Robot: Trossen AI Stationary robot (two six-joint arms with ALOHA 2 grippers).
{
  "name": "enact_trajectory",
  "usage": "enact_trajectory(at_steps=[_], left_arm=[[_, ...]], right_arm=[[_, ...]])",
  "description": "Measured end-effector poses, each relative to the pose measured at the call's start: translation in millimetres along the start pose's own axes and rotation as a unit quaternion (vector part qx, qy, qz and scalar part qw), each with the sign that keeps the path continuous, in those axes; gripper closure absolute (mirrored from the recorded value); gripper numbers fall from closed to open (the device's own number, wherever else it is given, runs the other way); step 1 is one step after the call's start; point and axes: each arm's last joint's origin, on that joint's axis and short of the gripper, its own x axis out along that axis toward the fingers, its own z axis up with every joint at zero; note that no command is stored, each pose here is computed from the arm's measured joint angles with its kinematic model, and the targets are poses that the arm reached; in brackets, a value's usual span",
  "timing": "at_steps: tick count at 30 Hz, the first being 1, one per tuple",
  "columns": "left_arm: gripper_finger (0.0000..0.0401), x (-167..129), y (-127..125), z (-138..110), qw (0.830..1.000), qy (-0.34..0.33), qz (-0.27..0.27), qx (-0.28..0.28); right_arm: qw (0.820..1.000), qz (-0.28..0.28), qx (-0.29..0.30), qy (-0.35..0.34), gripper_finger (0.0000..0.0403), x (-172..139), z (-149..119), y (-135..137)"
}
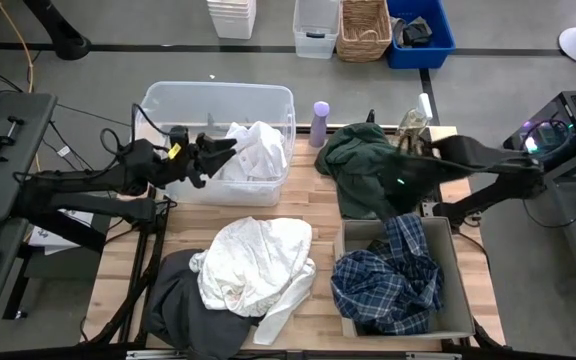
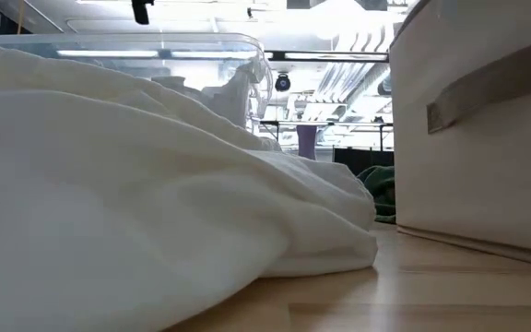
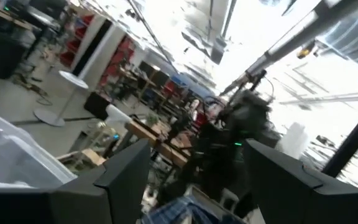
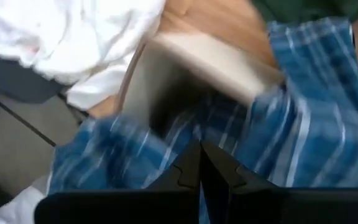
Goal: Sort clothes
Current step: Put the blue polo shirt into the laundry bin
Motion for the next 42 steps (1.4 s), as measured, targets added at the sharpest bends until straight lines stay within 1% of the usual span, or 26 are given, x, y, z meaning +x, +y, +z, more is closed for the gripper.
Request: enact_trajectory(at_steps=[3,6,10,13,16,18,20,22,25,29,31,37,42], left_arm=[[0.0156,1,3,2,1.0,-0.009,0.014,0.002],[0.0156,1,5,3,1.0,-0.017,0.025,0.003],[0.0156,1,6,4,0.999,-0.021,0.034,0.004],[0.0156,1,6,3,0.999,-0.019,0.035,0.002],[0.0156,1,7,3,0.999,-0.016,0.037,0.001],[0.0156,1,7,2,0.999,-0.014,0.036,0.001],[0.0156,1,7,2,1.0,-0.01,0.029,0.001],[0.0156,1,6,2,1.0,-0.007,0.025,0.001],[0.0156,1,6,2,1.0,-0.005,0.026,0.001],[0.0156,1,7,1,1.0,-0.003,0.027,0.001],[0.0156,1,6,1,1.0,0.002,0.021,0.001],[0.0156,1,5,0,1.0,0.012,0.004,-0.001],[0.0156,1,5,1,1.0,0.011,0.004,-0.001]], right_arm=[[1.0,-0.001,-0.004,-0.022,0.0402,-16,-28,6],[0.998,0.01,-0.015,-0.056,0.0402,-22,-51,8],[0.997,0.003,-0.018,-0.079,0.0393,-17,-65,8],[0.998,-0.03,-0.019,-0.058,0.0365,-1,-67,5],[0.998,-0.057,-0.021,-0.018,0.0321,16,-69,3],[0.997,-0.073,-0.02,-0.006,0.0286,25,-69,1],[0.996,-0.087,-0.02,-0.007,0.0251,30,-69,-2],[0.995,-0.1,-0.012,-0.023,0.022,32,-65,-4],[0.993,-0.103,0.006,-0.06,0.0189,33,-60,-5],[0.99,-0.12,0.006,-0.071,0.018,43,-55,0],[0.987,-0.144,0.01,-0.069,0.018,53,-52,1],[0.974,-0.217,0.054,-0.048,0.018,90,-47,-1],[0.966,-0.241,0.084,-0.049,0.018,103,-47,3]])
